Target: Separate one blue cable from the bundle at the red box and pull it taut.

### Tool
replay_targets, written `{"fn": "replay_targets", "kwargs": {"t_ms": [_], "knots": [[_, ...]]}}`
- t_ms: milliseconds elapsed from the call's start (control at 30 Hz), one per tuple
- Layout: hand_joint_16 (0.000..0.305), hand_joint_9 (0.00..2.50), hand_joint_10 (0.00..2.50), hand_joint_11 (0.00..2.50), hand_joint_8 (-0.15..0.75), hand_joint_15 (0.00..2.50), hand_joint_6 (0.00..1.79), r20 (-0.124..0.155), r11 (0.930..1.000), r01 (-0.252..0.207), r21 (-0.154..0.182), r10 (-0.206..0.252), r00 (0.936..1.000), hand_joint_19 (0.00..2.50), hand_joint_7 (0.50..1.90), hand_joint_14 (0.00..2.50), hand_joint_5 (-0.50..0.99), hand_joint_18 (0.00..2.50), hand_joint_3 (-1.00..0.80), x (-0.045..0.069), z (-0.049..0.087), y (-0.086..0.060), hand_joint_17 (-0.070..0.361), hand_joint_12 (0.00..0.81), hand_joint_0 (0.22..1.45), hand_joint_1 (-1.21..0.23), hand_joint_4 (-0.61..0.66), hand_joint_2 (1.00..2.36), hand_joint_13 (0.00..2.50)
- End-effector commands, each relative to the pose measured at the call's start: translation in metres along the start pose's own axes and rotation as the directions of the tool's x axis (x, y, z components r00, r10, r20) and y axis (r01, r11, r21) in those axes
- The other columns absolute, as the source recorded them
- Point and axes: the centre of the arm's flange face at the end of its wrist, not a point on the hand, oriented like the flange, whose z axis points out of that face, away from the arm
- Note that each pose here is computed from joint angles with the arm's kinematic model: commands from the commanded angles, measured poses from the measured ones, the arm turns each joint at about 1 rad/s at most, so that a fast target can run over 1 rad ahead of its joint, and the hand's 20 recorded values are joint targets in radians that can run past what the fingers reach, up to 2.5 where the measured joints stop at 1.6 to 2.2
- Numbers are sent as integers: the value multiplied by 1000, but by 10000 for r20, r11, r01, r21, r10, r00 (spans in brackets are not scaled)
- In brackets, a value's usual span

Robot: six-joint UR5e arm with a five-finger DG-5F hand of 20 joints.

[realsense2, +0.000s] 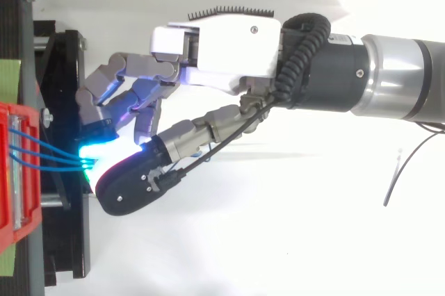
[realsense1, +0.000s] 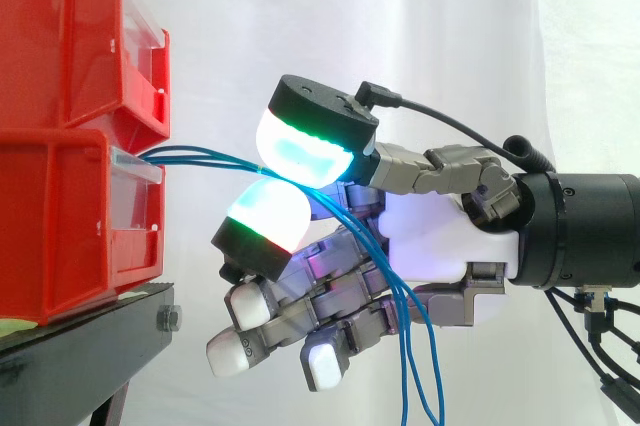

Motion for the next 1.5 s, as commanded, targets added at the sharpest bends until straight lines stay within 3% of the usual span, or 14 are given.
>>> {"fn": "replay_targets", "kwargs": {"t_ms": [0,333,533,667,767,833,900,1067,1167,1267,1467], "knots": [[52,826,19,761,340,347,861,2,10000,-2,-14,2,10000,622,1113,11,-176,826,-284,0,0,1,118,398,673,-857,117,1015,586],[51,789,19,778,335,319,901,2,9999,136,-14,-136,9999,555,1088,13,-189,810,-456,0,0,0,115,388,803,-966,108,1003,552],[51,788,18,766,339,312,900,0,9998,184,1,-184,9998,544,1099,11,-180,815,-500,0,0,-1,115,387,804,-951,126,1000,552],[51,794,18,772,341,313,900,2,9998,213,-14,-213,9998,541,1187,11,-180,812,-500,0,0,0,115,385,814,-952,96,1000,553],[51,795,19,777,340,309,908,0,9998,215,1,-215,9998,531,1135,12,-179,825,-500,0,0,-1,115,384,778,-941,149,1000,555],[52,807,20,789,350,333,904,0,9998,215,1,-215,9998,582,1114,12,-175,819,-500,0,0,0,116,392,598,-888,168,1000,557],[55,820,19,774,369,334,901,-3,9998,216,16,-216,9998,589,1094,11,-174,834,-500,0,0,-1,123,406,533,-834,186,1000,562],[55,783,16,644,364,292,854,-13,9998,212,-16,-213,9998,569,1047,9,-167,793,-500,1,0,0,123,404,534,-623,195,1000,520],[52,781,15,650,353,297,841,2,9997,228,-14,-228,9997,592,1109,10,-161,763,-500,0,0,0,116,389,627,-518,167,1000,507],[52,787,17,672,363,300,851,-13,9995,320,-16,-320,9995,601,1100,10,-162,754,-500,1,0,0,117,390,649,-538,156,1000,504],[51,762,19,690,373,307,862,66,9990,456,-17,-456,9989,604,1092,10,-169,713,-333,0,0,0,116,392,650,-695,166,1013,480]]}}
